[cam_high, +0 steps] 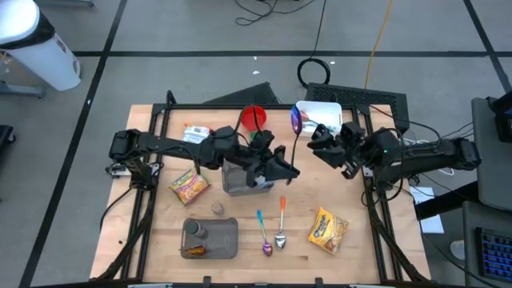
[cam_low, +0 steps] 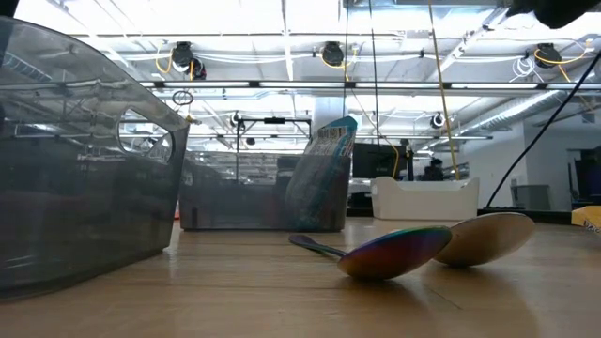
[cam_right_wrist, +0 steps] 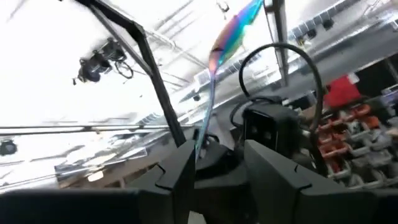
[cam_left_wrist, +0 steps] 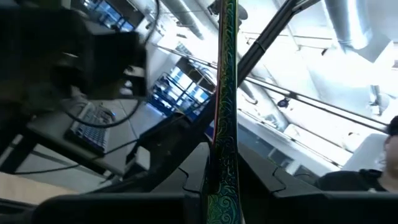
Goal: Pick & Place Food Item
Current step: Put the top purple spoon into the white bin
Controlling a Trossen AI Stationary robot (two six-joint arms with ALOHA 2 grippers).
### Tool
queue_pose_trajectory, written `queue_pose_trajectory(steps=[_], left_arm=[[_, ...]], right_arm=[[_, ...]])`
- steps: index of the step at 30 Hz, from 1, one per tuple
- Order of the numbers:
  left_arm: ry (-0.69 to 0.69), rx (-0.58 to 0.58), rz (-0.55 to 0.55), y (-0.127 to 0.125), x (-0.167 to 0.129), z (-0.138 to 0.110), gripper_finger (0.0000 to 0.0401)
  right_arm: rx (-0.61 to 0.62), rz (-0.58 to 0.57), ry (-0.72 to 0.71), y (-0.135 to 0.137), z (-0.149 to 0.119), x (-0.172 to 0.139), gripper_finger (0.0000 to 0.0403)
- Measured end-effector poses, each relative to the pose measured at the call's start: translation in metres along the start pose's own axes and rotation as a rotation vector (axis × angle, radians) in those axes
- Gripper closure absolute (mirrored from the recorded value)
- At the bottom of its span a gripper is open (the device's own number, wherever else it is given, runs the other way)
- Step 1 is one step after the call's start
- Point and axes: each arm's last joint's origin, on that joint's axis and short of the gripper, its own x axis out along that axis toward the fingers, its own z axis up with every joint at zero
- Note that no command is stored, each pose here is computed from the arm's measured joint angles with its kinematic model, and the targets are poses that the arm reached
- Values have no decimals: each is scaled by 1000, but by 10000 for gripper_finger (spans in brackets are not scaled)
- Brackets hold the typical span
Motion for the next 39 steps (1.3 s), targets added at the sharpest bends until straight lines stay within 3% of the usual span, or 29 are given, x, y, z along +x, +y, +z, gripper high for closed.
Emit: queue_pose_trajectory(steps=[17,28,39], left_arm=[[59,-80,-32,1,-1,-1,346],[70,-89,-20,10,-7,6,346],[105,-121,15,20,-12,10,346]], right_arm=[[194,68,-13,-30,-17,14,221],[192,165,44,-31,-12,39,237],[201,196,75,-29,-12,40,268]])
